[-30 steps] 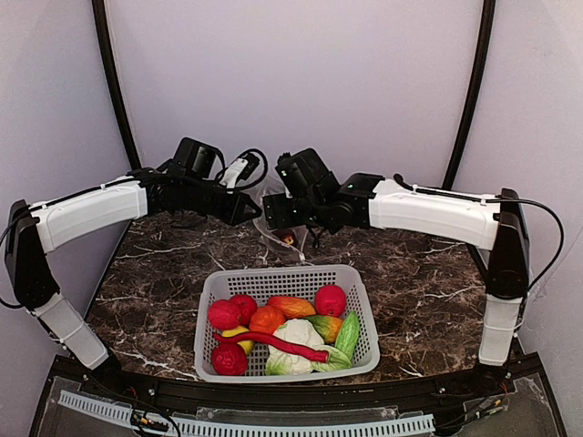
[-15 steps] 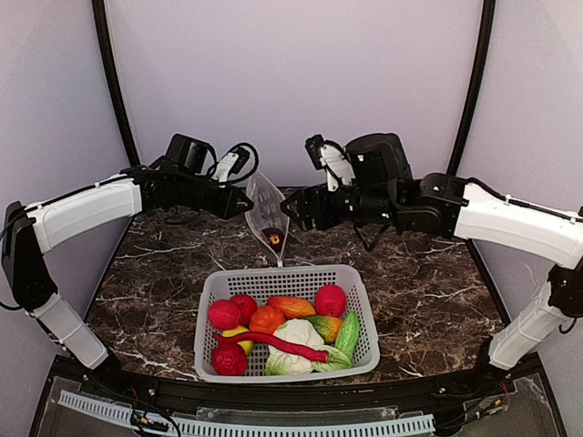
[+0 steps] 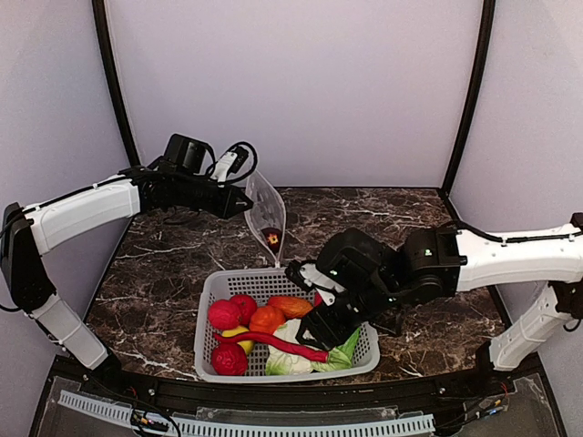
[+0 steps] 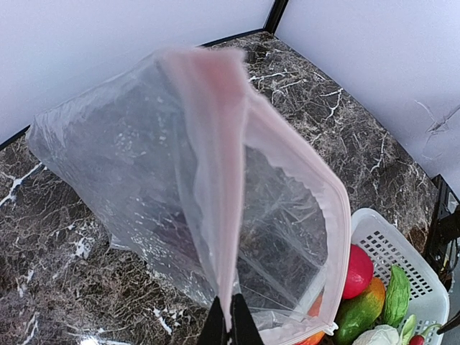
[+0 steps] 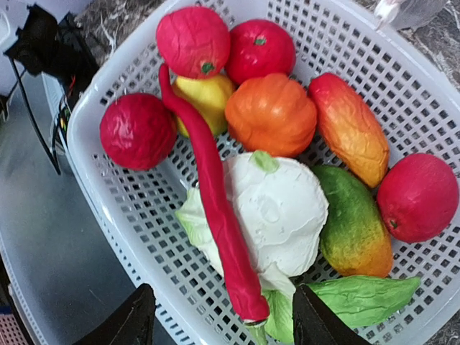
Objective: Place the food in the zip-top bag and seal the zipper
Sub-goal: Pick up the fake vegetable from the bin.
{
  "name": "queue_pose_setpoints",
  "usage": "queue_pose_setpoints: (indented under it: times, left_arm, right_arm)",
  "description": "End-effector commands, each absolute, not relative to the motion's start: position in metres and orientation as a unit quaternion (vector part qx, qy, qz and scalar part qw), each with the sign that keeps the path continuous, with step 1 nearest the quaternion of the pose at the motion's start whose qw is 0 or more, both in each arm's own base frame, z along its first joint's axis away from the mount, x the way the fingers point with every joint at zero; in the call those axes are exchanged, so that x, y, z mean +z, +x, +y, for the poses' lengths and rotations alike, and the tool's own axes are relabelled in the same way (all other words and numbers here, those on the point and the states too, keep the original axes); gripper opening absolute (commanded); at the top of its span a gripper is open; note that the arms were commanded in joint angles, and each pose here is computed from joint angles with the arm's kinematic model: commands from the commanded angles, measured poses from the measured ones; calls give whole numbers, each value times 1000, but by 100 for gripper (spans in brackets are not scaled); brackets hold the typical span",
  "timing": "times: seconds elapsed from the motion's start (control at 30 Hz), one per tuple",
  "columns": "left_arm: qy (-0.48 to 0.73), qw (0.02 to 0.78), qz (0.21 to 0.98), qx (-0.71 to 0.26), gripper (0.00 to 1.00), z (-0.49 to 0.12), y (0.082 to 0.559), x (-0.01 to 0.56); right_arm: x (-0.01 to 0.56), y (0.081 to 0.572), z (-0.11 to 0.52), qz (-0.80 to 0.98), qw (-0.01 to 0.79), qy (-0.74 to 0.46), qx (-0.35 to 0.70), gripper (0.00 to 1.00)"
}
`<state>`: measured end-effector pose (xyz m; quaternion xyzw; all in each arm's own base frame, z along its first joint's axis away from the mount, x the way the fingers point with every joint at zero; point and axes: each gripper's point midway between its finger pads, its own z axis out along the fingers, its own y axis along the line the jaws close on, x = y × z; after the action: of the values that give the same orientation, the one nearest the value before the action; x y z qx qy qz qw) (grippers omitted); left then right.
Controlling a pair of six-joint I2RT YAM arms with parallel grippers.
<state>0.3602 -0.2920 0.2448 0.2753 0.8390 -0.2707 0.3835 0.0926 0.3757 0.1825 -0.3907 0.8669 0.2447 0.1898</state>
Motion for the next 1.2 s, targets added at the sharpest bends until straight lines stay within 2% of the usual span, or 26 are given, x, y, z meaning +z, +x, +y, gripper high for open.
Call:
queue_pose_setpoints:
  times: [0.0,0.6,1.17]
  left_arm:
    - [270,399,830,-280,1,-287,355,260]
    - [271,406,825,-284,1,-287,352,268]
    - [272,408,824,-284,1,-286,352,270]
  right_arm:
    - [150,63,364,883,120,-400,213,60]
    - [107,63,374,881,98,-438,151,50]
    - [112,77,367,887,129,-428,111,24]
